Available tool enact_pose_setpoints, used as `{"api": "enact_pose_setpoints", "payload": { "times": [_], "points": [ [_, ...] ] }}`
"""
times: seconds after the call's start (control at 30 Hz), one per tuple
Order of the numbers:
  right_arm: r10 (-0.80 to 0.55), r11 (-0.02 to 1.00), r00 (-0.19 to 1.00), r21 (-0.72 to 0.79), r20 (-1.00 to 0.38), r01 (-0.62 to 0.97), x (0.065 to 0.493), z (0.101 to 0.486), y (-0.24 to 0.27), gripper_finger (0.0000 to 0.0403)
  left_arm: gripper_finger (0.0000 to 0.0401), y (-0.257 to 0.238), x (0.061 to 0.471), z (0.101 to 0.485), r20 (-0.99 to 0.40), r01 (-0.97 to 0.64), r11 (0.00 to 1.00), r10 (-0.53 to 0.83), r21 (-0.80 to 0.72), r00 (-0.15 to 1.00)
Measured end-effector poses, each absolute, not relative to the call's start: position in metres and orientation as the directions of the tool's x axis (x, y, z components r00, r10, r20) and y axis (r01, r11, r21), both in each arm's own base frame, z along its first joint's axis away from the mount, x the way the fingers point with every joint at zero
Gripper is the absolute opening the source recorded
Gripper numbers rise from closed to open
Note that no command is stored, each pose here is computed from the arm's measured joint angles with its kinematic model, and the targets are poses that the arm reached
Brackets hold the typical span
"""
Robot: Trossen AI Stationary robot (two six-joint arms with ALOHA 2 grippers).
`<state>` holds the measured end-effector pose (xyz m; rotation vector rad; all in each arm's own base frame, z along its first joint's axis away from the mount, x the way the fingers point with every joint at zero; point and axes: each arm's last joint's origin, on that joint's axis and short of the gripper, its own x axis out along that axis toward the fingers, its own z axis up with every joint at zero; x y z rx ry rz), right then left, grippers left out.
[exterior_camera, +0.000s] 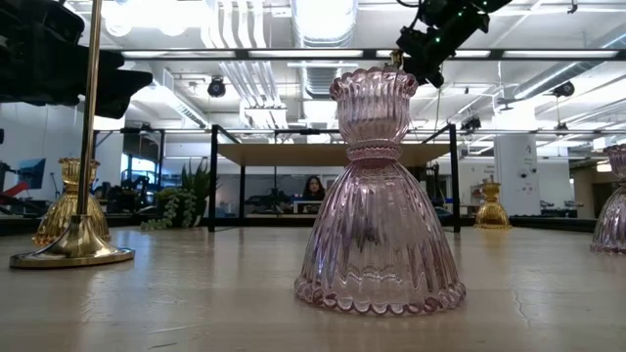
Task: Pick & Place candle stick holders
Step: Put the top gold candle holder on the shelf, then put the gold candle holder on the shelf
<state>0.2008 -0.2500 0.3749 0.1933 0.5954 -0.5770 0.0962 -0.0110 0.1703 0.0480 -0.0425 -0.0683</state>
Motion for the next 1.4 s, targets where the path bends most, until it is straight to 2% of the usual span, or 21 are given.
{"api": "enact_pose_setpoints", "payload": {
  "times": [0.17, 0.4, 0.77, 1.03, 1.23, 1.4],
  "points": [
    [-0.455, 0.826, 0.676, 0.009, -0.58, 0.564, 0.201, 0.375, -0.25, 0.0019, 0.0245, -0.011, 0.096, 0.17, 0.041, 0.067, 0.997, -0.069, 0.049, 0.997],
    [-0.446, 0.823, 0.661, 0.013, -0.603, 0.567, 0.201, 0.37, -0.251, 0.0056, 0.0245, -0.011, 0.096, 0.17, 0.041, 0.066, 0.997, -0.069, 0.049, 0.997],
    [-0.452, 0.833, 0.658, -0.02, -0.603, 0.553, 0.196, 0.375, -0.247, 0.0173, 0.0246, -0.011, 0.096, 0.17, 0.041, 0.067, 0.997, -0.069, 0.049, 0.997],
    [-0.569, 0.755, 0.515, -0.159, -0.641, 0.636, 0.177, 0.386, -0.231, 0.0239, 0.0245, -0.011, 0.096, 0.17, 0.041, 0.067, 0.997, -0.069, 0.049, 0.997],
    [-0.562, 0.741, 0.517, -0.116, -0.646, 0.661, 0.15, 0.407, -0.197, 0.0252, 0.0246, -0.011, 0.096, 0.17, 0.041, 0.067, 0.997, -0.069, 0.049, 0.997],
    [-0.466, 0.783, 0.577, -0.009, -0.671, 0.623, 0.126, 0.409, -0.159, 0.0241, 0.0245, -0.011, 0.096, 0.17, 0.041, 0.067, 0.997, -0.069, 0.049, 0.997]
  ]
}}
